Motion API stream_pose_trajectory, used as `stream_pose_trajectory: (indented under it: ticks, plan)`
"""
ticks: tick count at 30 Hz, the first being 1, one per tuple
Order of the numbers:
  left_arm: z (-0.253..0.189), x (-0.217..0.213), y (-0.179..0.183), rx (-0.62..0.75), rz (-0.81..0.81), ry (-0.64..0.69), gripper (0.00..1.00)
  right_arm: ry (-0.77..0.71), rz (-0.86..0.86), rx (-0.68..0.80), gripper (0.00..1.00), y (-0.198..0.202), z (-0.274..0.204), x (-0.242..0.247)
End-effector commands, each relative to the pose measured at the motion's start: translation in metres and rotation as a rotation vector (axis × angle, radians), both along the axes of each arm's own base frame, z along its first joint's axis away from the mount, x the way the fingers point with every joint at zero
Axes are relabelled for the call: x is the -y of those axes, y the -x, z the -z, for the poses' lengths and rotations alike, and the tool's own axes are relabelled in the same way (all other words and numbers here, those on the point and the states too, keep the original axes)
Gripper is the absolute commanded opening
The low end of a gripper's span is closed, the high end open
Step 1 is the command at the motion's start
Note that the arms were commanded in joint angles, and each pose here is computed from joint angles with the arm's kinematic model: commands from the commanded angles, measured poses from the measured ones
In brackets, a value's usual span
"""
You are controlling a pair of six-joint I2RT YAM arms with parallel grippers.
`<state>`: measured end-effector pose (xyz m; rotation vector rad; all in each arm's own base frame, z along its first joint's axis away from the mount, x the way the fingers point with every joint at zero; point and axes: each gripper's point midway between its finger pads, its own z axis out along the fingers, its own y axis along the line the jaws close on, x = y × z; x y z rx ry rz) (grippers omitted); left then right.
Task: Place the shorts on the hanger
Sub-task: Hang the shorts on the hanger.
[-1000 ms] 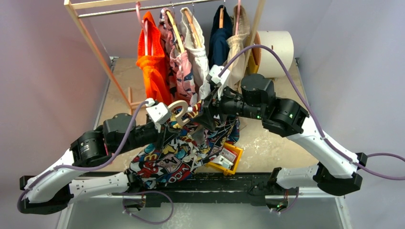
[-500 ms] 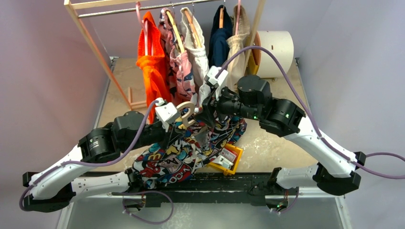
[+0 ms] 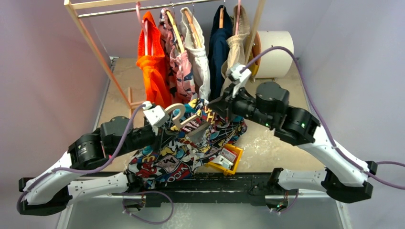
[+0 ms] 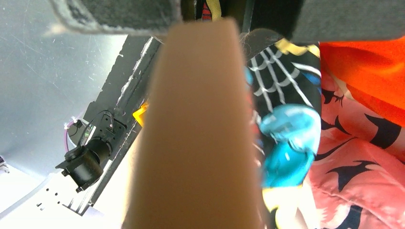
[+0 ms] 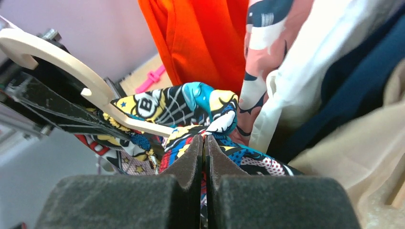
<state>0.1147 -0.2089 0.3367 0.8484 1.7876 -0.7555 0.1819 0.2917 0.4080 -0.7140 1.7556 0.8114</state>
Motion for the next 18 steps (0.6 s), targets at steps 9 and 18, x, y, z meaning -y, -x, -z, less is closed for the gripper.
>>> stream_pose_trajectory:
  ticks: [9,18]
  plan:
    - [0.012,-0.02,-0.022,0.06,-0.15,-0.02,0.0,-0.435,0.287,-0.21,0.0,0.002,-0.018,0.047]
    - [-0.042,-0.039,-0.032,0.185,-0.234,0.124,0.0,-0.4,0.237,-0.345,0.0,0.018,0.026,0.037]
